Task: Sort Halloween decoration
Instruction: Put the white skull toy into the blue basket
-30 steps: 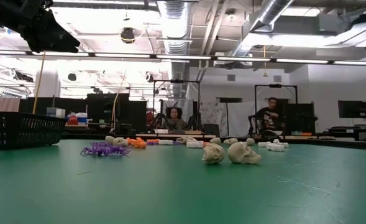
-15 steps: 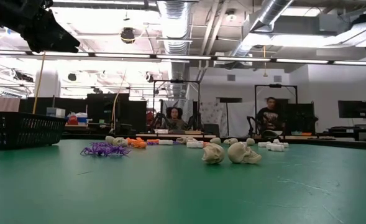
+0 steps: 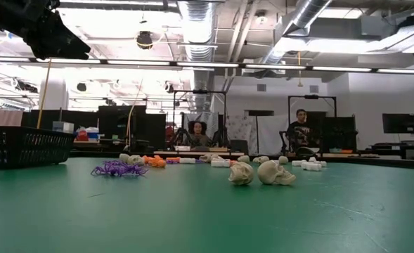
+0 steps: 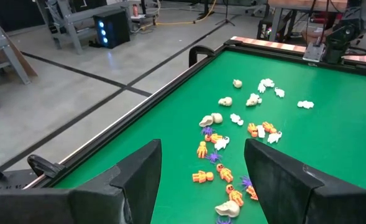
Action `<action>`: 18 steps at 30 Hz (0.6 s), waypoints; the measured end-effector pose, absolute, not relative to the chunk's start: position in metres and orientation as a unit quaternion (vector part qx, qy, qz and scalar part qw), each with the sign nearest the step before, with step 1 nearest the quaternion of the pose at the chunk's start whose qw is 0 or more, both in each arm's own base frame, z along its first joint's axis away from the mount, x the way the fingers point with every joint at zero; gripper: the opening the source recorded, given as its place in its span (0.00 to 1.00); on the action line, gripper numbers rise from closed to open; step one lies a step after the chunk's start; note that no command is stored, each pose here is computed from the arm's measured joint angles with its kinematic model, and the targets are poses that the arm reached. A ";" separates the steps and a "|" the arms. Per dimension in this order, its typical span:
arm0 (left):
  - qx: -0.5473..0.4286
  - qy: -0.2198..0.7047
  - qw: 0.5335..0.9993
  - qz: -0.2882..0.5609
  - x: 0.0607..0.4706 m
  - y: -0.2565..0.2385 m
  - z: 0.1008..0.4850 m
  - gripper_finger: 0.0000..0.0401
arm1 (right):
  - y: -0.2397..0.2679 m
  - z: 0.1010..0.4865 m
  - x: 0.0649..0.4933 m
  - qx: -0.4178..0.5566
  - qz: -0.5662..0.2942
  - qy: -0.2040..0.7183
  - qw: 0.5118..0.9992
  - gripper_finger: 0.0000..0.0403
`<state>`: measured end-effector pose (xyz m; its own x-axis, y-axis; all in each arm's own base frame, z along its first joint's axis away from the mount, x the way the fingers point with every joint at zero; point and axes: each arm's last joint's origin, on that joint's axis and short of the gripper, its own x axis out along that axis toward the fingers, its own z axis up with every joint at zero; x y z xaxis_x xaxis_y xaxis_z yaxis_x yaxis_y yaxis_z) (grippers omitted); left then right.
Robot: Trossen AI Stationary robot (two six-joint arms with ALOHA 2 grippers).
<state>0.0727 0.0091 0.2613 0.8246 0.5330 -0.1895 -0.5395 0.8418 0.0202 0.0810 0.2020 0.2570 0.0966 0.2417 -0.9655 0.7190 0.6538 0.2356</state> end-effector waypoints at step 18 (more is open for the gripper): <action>-0.017 0.094 0.955 0.281 0.073 0.009 0.261 0.55 | 0.187 0.257 0.102 0.335 -0.200 0.528 0.754 0.48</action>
